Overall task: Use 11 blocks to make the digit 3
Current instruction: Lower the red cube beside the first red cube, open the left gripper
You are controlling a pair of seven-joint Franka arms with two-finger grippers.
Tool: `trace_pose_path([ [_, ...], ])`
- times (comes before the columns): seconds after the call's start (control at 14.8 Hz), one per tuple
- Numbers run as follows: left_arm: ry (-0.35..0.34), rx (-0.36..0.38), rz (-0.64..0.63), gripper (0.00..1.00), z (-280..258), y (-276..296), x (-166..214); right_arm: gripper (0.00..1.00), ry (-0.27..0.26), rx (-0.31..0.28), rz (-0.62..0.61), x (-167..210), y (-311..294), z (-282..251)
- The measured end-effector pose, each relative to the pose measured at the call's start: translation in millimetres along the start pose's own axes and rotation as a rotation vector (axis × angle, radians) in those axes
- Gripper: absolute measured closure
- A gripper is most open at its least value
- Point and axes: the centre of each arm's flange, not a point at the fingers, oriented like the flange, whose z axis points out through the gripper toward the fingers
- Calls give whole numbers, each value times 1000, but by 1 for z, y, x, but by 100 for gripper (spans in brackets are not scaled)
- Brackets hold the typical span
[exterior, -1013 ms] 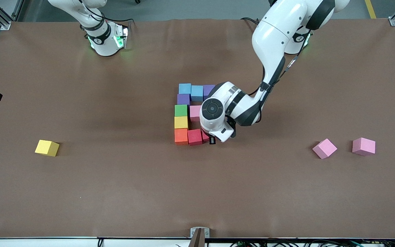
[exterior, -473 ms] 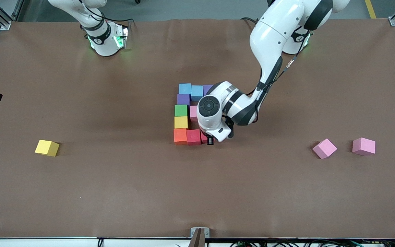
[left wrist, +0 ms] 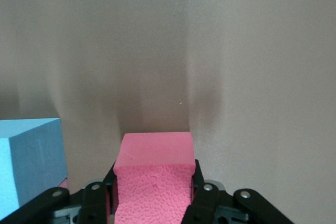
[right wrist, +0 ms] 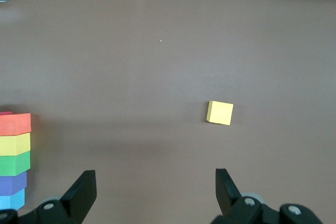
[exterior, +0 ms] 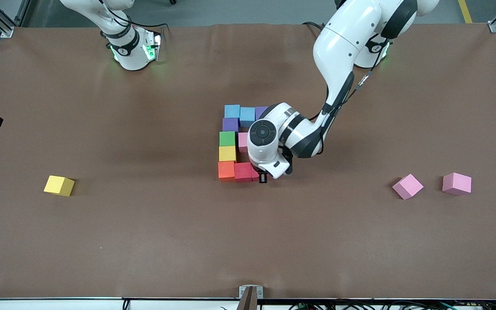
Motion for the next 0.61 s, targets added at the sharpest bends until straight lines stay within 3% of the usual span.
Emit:
trace_pose_path([
  [0.47,-3,-4,26,48,-1,2,1,0,0,0,0,0,0,0],
  [0.61,-3,-4,32,37,0,2,1,0,0,0,0,0,0,0],
])
